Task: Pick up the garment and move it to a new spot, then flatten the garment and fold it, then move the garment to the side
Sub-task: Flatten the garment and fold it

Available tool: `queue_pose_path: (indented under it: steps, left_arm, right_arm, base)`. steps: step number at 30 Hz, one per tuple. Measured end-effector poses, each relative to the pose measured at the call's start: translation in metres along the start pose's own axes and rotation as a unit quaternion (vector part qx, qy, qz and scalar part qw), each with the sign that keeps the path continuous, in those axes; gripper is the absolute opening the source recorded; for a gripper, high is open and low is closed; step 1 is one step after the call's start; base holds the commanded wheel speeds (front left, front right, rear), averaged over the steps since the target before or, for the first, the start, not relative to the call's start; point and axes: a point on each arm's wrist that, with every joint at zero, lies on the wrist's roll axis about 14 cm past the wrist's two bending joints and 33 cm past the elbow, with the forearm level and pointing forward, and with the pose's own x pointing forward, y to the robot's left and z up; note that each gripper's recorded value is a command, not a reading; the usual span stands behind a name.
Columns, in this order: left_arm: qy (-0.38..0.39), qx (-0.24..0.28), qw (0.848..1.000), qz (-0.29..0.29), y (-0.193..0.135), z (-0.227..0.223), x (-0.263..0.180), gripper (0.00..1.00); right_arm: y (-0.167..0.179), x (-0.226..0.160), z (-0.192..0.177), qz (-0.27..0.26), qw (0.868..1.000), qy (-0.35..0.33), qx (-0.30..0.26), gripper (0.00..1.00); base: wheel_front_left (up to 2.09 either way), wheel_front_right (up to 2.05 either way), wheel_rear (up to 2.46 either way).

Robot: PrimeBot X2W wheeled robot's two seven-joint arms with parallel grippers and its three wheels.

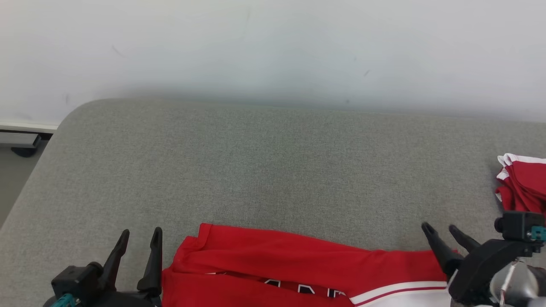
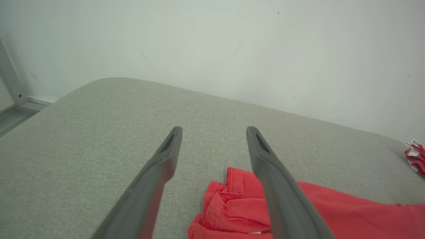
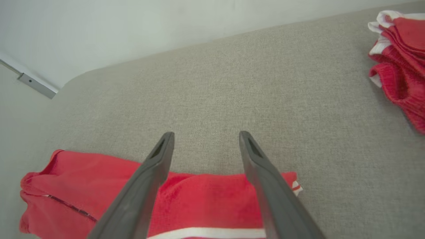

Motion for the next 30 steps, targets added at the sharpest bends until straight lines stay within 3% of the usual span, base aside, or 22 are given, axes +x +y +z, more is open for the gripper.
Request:
queue_pose_path:
  steps: [7,12,23,30]
  left_arm:
    - [0.009,-0.005,1.0,-0.003,-0.004,-0.006,0.002,1.0]
    - [0.012,-0.009,1.0,-0.009,-0.007,-0.009,0.005,1.0]
    - [0.017,-0.01,1.0,-0.016,-0.008,-0.012,0.01,1.0]
    - [0.017,-0.01,1.0,-0.011,-0.005,-0.013,0.01,1.0]
  right_arm:
    - [-0.026,-0.036,-0.029,-0.058,0.987,0.142,-0.047,1.0]
    - [-0.046,-0.054,-0.045,-0.091,0.975,0.197,-0.036,1.0]
    - [-0.047,-0.045,-0.078,-0.079,0.963,0.257,-0.004,1.0]
    - [-0.06,-0.042,-0.088,-0.106,0.952,0.286,-0.01,1.0]
  base:
    - [0.0,0.0,0.0]
    - [0.0,0.0,0.0]
    - [0.0,0.0,0.0]
    - [0.0,0.0,0.0]
